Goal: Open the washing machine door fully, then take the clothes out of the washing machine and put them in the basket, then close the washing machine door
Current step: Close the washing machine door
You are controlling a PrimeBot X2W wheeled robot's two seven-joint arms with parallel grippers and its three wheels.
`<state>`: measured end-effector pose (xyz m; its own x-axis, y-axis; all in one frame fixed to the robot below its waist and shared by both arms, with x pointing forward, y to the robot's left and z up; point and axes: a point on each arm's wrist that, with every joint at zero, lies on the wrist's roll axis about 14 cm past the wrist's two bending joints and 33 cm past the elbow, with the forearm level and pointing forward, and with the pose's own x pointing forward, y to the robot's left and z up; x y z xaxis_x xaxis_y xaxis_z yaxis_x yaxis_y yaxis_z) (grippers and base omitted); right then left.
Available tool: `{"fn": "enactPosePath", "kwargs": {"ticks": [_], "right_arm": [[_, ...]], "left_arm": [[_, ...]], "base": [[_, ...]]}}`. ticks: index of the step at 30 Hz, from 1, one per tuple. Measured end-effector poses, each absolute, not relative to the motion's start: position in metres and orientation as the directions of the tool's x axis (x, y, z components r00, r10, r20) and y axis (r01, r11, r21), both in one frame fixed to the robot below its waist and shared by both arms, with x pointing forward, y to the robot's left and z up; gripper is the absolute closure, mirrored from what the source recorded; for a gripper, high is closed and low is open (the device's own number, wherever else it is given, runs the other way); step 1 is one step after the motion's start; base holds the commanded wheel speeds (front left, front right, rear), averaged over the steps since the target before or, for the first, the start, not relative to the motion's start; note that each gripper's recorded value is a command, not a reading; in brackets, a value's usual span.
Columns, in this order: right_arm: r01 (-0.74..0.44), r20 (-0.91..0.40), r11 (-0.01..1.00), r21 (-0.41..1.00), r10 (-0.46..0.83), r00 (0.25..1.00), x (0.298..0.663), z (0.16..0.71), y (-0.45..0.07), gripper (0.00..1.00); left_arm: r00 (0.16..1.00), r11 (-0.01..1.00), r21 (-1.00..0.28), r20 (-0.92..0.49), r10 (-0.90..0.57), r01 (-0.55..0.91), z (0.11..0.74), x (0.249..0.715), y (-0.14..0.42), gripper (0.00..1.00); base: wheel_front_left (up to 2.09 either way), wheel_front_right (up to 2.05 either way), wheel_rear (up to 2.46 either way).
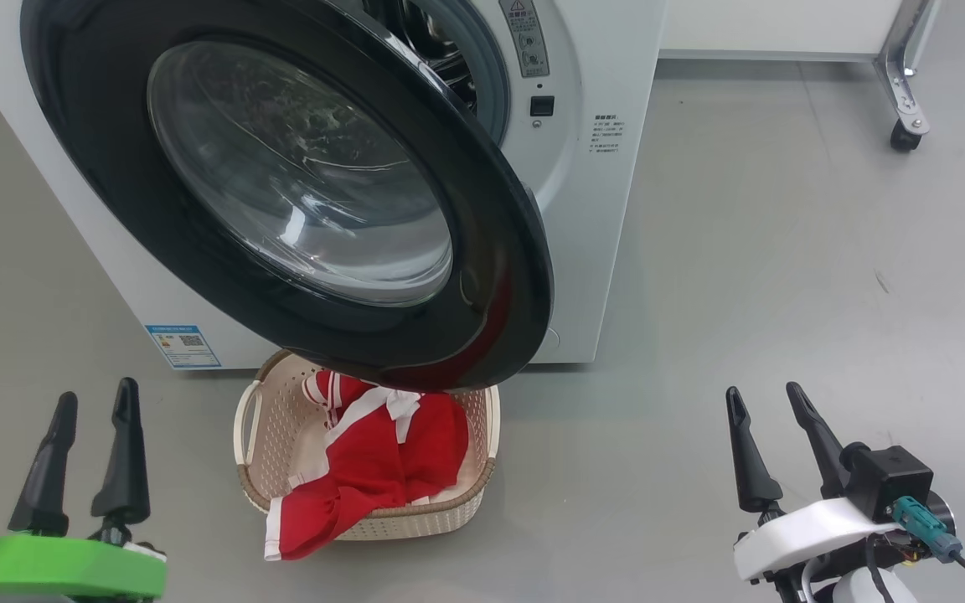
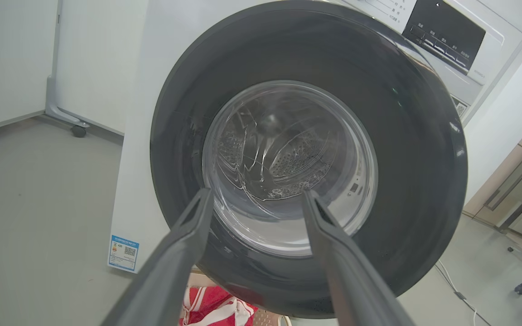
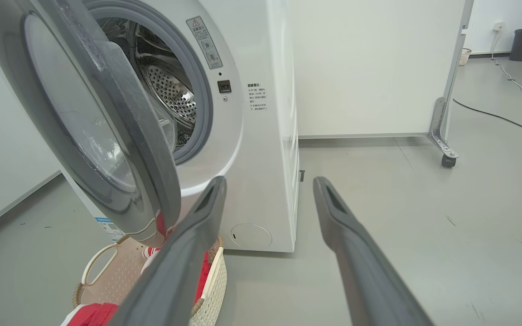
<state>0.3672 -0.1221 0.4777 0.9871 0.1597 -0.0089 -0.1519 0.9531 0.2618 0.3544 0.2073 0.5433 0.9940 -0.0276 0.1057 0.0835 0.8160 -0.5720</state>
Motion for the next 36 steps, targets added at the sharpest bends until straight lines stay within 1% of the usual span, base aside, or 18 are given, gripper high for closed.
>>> {"fn": "enactPosePath", "kwargs": {"ticks": [3,6,18,26,36], "right_arm": [[-0.151,-0.001,0.954,0.259,0.157,0.988,0.364,0.48,-0.123,0.0],[-0.156,0.011,0.955,0.252,0.158,0.987,0.361,0.484,-0.123,0.0],[-0.158,-0.009,0.956,0.245,0.165,0.986,0.347,0.478,-0.121,0.0],[-0.149,-0.022,0.96,0.237,0.159,0.987,0.343,0.474,-0.122,0.0],[-0.151,-0.037,0.959,0.239,0.164,0.986,0.338,0.469,-0.12,0.0]], "left_arm": [[0.994,0.872,-0.484,0.106,-0.029,0.077,0.543,0.351,0.202,0.0],[0.996,0.899,-0.433,0.084,-0.024,0.058,0.536,0.344,0.197,0.0],[1.0,0.954,-0.298,-0.022,-0.022,0.014,0.502,0.324,0.179,0.0],[0.998,0.97,-0.244,-0.058,-0.031,0.016,0.489,0.316,0.171,0.0],[0.997,0.974,-0.228,-0.07,-0.018,0.002,0.485,0.314,0.17,0.0]], "base": [[0.0,0.0,0.0],[0.0,0.0,0.0],[0.0,0.0,0.0],[0.0,0.0,0.0],[0.0,0.0,0.0]]}}
